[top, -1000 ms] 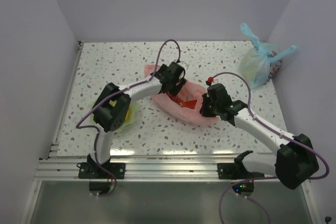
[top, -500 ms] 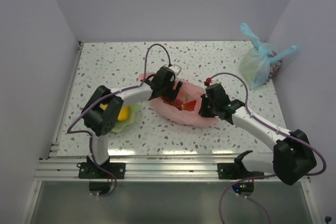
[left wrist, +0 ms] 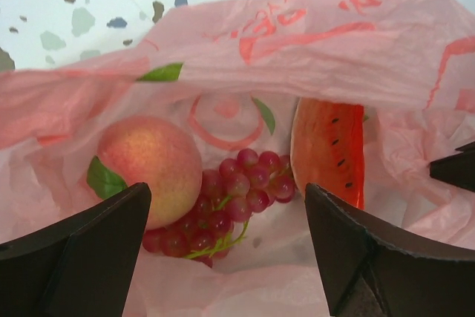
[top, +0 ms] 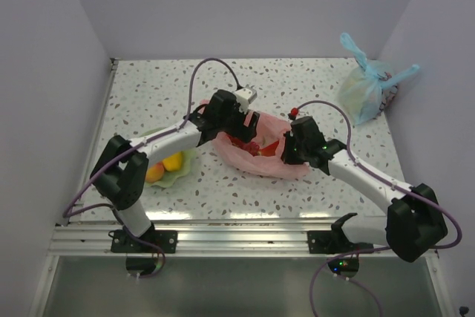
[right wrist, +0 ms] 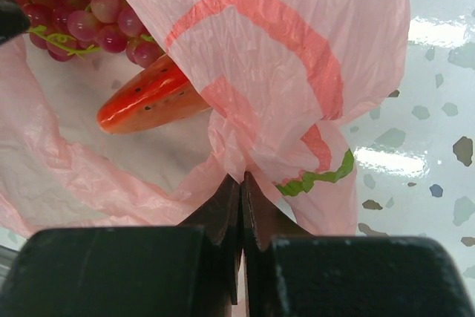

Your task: Untie the knot of the plastic bag and take out the fruit

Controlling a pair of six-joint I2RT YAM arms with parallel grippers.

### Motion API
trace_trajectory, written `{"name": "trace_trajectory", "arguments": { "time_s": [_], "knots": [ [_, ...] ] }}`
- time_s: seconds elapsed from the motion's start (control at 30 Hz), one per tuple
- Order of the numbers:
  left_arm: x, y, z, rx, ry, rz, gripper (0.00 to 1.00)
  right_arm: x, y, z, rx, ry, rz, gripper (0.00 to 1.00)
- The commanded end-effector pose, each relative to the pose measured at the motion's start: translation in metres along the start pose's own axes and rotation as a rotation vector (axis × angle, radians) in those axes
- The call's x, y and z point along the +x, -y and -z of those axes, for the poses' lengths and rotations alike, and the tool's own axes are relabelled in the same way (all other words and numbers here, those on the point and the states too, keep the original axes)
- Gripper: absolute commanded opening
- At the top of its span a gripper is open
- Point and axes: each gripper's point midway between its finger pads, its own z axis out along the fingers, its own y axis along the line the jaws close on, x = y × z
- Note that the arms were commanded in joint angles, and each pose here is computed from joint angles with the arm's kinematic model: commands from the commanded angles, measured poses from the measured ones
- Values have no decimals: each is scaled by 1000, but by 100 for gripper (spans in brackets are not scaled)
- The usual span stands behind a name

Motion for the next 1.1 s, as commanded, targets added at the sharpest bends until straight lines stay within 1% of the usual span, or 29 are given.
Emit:
{"name": "trace_trajectory", "arguments": {
  "time_s": [0.0, 0.03, 0.13, 0.2, 0.23, 0.33, 0.43, 0.7, 0.93, 1.03, 1.07],
  "knots": [
    [-14, -2, 13, -22, 74, 34, 91, -21, -7, 2, -11, 52, 11, 0],
    [-20, -14, 13, -96, 92, 52, 91, -21, -8, 2, -13, 52, 13, 0],
    [-20, -36, 10, -235, 95, 143, 96, -20, -9, 1, -17, 45, 10, 0],
    [-20, -41, 6, -274, 107, 202, 97, -21, -9, 1, -19, 47, 9, 0],
    [-22, -45, 5, -299, 120, 209, 97, -21, -9, 1, -20, 47, 7, 0],
    [-27, -46, -4, -298, 132, 217, 97, -20, -9, 2, -20, 47, 7, 0],
    [-23, -44, -16, -285, 115, 207, 96, -18, -9, 2, -22, 43, 7, 0],
    [11, -63, -46, -361, 32, 169, 95, -13, -10, -2, -33, 31, -6, 0],
    [21, -54, -59, -339, 9, 128, 95, -8, -9, -5, -34, 15, -13, 0],
    [20, -54, -56, -348, 11, 123, 92, -8, -9, -6, -33, 14, -12, 0],
    [15, -52, -53, -346, 20, 123, 87, -8, -9, -5, -33, 14, -10, 0]
  ]
}}
